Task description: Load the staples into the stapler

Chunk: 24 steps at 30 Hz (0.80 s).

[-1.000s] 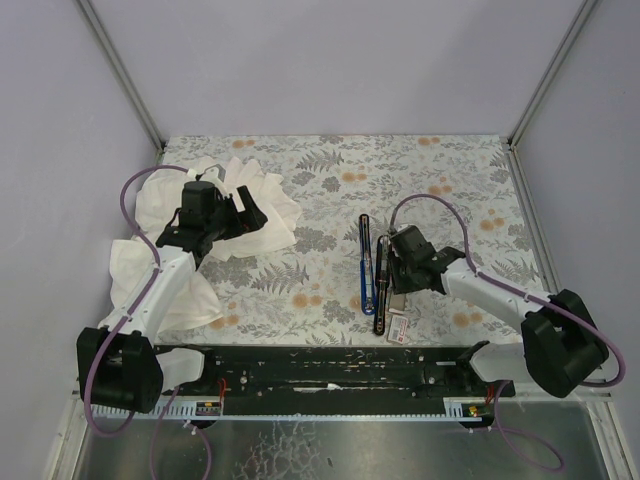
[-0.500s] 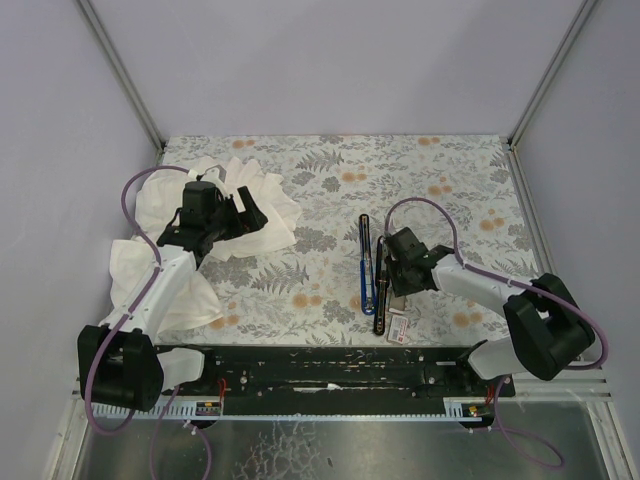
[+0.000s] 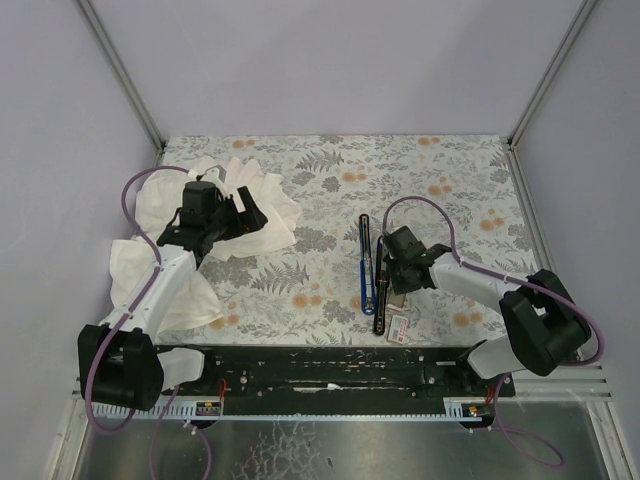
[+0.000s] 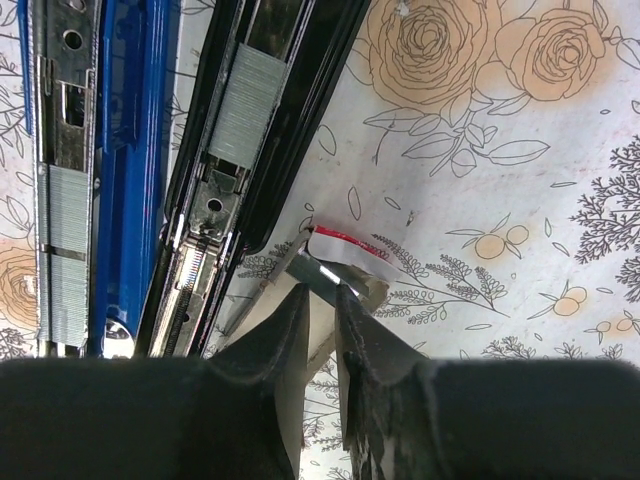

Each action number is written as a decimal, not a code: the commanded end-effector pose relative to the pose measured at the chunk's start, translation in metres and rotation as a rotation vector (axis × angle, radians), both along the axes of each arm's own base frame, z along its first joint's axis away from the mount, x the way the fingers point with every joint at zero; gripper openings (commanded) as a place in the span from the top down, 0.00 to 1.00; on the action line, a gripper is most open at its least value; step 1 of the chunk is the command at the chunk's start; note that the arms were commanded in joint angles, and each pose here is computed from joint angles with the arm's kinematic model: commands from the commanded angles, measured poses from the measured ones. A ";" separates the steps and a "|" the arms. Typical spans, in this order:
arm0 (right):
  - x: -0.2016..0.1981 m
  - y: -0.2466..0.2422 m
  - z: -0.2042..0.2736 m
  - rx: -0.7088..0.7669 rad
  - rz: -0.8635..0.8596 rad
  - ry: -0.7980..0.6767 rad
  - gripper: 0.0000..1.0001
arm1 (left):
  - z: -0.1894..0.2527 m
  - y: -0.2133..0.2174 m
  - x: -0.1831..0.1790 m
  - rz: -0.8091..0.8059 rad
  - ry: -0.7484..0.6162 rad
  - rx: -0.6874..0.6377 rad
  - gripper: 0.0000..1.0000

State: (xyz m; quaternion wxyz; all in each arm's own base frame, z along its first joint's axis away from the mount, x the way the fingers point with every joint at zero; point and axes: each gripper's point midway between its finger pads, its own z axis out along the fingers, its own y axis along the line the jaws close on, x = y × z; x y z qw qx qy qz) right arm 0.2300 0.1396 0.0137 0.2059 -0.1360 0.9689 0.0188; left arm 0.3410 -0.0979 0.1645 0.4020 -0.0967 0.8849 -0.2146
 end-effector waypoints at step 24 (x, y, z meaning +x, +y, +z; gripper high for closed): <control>0.004 -0.003 -0.003 -0.069 -0.024 0.010 0.95 | 0.006 0.002 -0.002 -0.002 -0.022 -0.015 0.12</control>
